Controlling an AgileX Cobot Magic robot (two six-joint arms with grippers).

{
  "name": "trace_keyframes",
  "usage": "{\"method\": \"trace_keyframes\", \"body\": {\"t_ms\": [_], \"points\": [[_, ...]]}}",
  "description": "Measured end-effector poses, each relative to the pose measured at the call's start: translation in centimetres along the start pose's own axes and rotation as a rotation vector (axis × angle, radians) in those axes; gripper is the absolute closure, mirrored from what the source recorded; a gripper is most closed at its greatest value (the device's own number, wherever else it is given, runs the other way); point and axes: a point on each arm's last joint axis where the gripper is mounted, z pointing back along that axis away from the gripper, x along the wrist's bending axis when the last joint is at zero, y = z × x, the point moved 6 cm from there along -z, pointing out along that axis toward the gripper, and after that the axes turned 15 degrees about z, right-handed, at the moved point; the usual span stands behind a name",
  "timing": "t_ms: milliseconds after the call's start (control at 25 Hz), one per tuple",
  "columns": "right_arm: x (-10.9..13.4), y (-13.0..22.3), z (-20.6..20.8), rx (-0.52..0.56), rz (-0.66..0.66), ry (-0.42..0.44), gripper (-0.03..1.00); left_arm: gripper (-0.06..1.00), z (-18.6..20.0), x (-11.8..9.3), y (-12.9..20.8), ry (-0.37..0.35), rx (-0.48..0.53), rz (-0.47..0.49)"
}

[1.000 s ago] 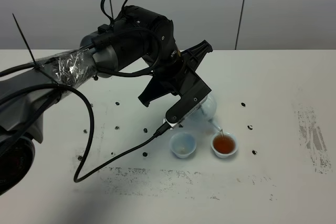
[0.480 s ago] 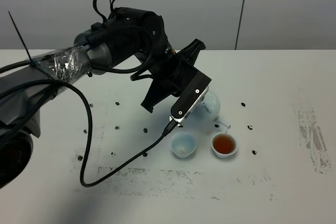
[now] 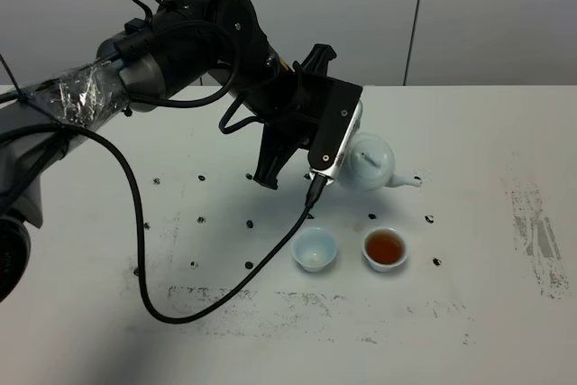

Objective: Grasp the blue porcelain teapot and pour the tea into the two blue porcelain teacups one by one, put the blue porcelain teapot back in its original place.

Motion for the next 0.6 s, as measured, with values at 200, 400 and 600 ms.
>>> {"method": "trace_keyframes", "body": {"t_ms": [200, 400, 600], "points": [[0.0, 0.0, 0.0, 0.0, 0.0, 0.0, 0.74, 0.87, 2.7, -2.5, -1.1, 0.044, -0.057, 0.103], [0.0, 0.0, 0.0, 0.0, 0.0, 0.0, 0.74, 0.87, 5.1, -7.1, -1.4, 0.06, -0.111, 0.185], [0.0, 0.0, 0.0, 0.0, 0.0, 0.0, 0.74, 0.87, 4.9, -11.3, -1.8, 0.153, -0.211, 0.364]]}}
